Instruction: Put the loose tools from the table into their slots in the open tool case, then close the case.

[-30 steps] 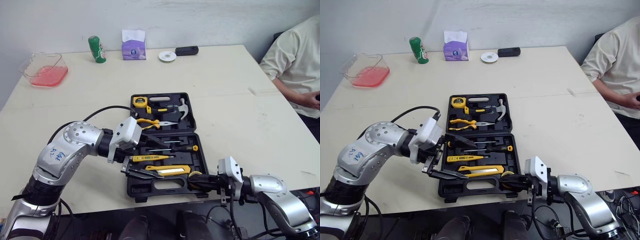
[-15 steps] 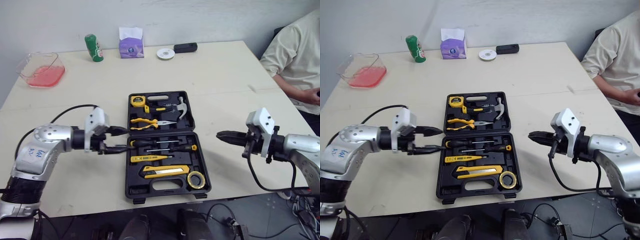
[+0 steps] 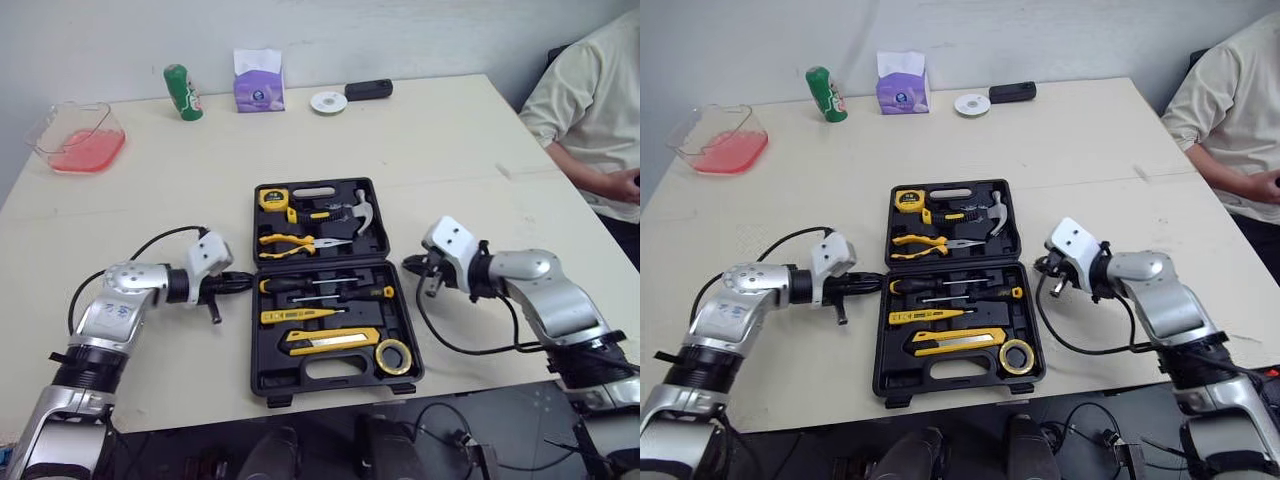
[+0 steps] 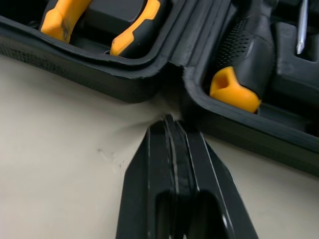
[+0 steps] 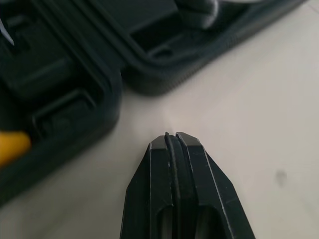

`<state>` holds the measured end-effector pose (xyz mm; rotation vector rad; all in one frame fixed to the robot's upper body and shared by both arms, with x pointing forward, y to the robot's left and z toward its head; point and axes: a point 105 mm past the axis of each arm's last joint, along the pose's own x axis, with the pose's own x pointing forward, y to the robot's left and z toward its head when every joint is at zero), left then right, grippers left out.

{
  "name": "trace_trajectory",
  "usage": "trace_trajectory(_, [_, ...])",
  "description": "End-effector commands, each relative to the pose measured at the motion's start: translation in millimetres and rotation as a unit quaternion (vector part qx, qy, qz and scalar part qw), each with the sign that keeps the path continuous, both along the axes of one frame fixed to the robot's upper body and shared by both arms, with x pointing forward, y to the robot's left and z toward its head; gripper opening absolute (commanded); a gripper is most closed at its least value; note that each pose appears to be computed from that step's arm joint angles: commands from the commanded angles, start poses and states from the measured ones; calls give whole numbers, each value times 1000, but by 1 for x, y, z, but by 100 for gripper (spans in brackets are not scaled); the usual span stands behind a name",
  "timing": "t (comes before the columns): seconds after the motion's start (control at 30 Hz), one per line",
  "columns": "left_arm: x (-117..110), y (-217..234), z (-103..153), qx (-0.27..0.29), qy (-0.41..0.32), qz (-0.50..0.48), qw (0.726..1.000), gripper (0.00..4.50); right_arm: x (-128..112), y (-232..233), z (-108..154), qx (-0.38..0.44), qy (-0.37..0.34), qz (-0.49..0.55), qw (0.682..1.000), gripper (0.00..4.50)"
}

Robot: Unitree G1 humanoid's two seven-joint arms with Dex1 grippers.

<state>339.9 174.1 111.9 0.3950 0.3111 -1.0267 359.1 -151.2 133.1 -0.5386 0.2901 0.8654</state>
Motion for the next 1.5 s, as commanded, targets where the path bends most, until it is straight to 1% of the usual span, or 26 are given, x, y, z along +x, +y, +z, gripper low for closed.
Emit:
trace_trajectory(0.03, [1, -16, 1, -1, -6, -22, 1000, 7, -1, 17, 9, 4, -23, 31, 999, 0])
trace_trajectory(0.17, [-3, -26, 1, -12, 4, -38, 999, 7, -6, 24, 9, 5, -21, 53, 998, 0])
trace_trajectory(0.37, [-5, -29, -1, -8, 7, -43, 999, 7, -19, 23, 6, 4, -6, 72, 997, 0])
trace_trajectory(0.57, [-9, -29, -4, -5, 15, -47, 999, 7, -18, 15, 3, -10, -10, 54, 998, 0])
trace_trajectory(0.73, [-8, -6, -10, 22, 20, -9, 1000, 7, -22, -11, -1, -71, -17, 34, 997, 0])
trace_trajectory(0.83, [-8, 17, -3, 10, 39, 34, 999, 7, -25, -31, 7, -69, -8, 5, 998, 0])
trace_trajectory(0.9, [-9, 26, 4, -16, 65, 61, 996, 69, -29, -39, 12, -52, 9, -9, 999, 0])
trace_trajectory(0.93, [-10, 29, 12, -44, 90, 75, 992, 103, -29, -42, 19, -18, 24, -28, 999, 32])
trace_trajectory(0.97, [-11, 31, 18, -63, 109, 84, 989, 145, -29, -43, 24, 6, 36, -41, 999, 68])
trace_trajectory(1.0, [-9, 33, 26, -81, 125, 103, 983, 193, -28, -43, 32, 48, 54, -58, 996, 104])
trace_trajectory(1.03, [-4, 34, 34, -99, 144, 127, 976, 244, -26, -40, 42, 98, 78, -78, 989, 152])
trace_trajectory(1.07, [-1, 34, 38, -108, 156, 144, 971, 285, -24, -37, 48, 129, 95, -88, 983, 194])
trace_trajectory(1.1, [4, 33, 42, -117, 170, 161, 965, 336, -23, -31, 55, 158, 116, -93, 976, 248])
trace_trajectory(1.17, [14, 31, 50, -137, 195, 196, 951, 431, -17, -19, 65, 193, 146, -105, 964, 348])
trace_trajectory(1.2, [18, 27, 52, -144, 212, 208, 944, 450, -13, -14, 68, 203, 156, -113, 960, 402])
trace_trajectory(1.23, [19, 24, 52, -146, 227, 217, 938, 450, -8, -10, 70, 211, 164, -125, 955, 448])
trace_trajectory(1.3, [22, 18, 53, -147, 236, 224, 934, 450, -2, -5, 71, 224, 182, -147, 946, 448])
trace_trajectory(1.4, [23, 13, 46, -122, 234, 223, 938, 450, 11, 1, 61, 217, 200, -186, 937, 448])
trace_trajectory(1.5, [26, 9, 45, -127, 241, 228, 935, 450, 19, 5, 54, 206, 205, -207, 934, 448])
